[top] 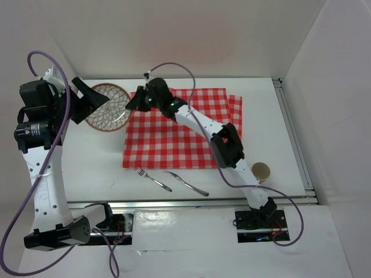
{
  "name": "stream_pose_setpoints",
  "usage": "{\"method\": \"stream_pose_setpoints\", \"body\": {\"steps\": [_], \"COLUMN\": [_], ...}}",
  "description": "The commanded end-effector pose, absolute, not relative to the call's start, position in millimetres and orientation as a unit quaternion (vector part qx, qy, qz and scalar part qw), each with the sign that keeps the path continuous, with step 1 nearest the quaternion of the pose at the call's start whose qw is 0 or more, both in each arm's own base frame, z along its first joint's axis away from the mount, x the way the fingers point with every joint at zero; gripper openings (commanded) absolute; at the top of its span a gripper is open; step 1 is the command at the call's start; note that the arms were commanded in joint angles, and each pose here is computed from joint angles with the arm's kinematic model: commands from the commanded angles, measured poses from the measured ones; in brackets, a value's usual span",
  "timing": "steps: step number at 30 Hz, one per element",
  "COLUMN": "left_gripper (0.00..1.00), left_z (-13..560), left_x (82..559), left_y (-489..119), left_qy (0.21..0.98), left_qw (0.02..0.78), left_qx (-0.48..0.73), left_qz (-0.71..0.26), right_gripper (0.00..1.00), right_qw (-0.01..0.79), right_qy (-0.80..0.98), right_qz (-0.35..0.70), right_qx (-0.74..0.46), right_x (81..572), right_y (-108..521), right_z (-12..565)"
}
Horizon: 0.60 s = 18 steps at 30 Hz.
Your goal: Set the dinner table for one person
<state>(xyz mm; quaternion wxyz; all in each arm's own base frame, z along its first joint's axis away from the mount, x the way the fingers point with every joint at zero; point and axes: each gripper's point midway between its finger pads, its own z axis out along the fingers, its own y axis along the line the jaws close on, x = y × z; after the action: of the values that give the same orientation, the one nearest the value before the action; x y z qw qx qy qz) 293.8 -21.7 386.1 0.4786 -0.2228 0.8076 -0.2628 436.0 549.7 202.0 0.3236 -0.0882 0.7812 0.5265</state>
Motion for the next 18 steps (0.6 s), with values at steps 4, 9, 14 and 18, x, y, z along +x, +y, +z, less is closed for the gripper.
{"method": "stream_pose_setpoints", "body": {"steps": [4,9,14,18], "left_gripper": [0.88,0.88,0.88,0.88], "left_z": [395.8,370.3,346.0,333.0], "left_x": [294.5,299.9,301.9,303.7], "left_y": [-23.6,-22.2,-16.0,-16.9], "left_qy": [0.797,0.808,0.820,0.824], "left_qw": [0.499,0.476,0.457,0.445], "left_qx": [-0.211,-0.221,-0.238,-0.240], "left_qz": [-0.268,-0.267,-0.250,-0.254], "right_gripper": [0.00,0.00,0.00,0.00], "right_qw": [0.419,0.409,0.370,0.318], "right_qy": [0.763,0.788,0.809,0.826], "right_qz": [0.491,0.452,0.445,0.451], "right_qx": [0.019,0.088,0.103,0.117], "right_x": [493.7,516.8,500.1,474.2], "right_y": [417.2,319.9,274.1,247.9], "right_z": [315.6,292.7,269.8,231.6]}}
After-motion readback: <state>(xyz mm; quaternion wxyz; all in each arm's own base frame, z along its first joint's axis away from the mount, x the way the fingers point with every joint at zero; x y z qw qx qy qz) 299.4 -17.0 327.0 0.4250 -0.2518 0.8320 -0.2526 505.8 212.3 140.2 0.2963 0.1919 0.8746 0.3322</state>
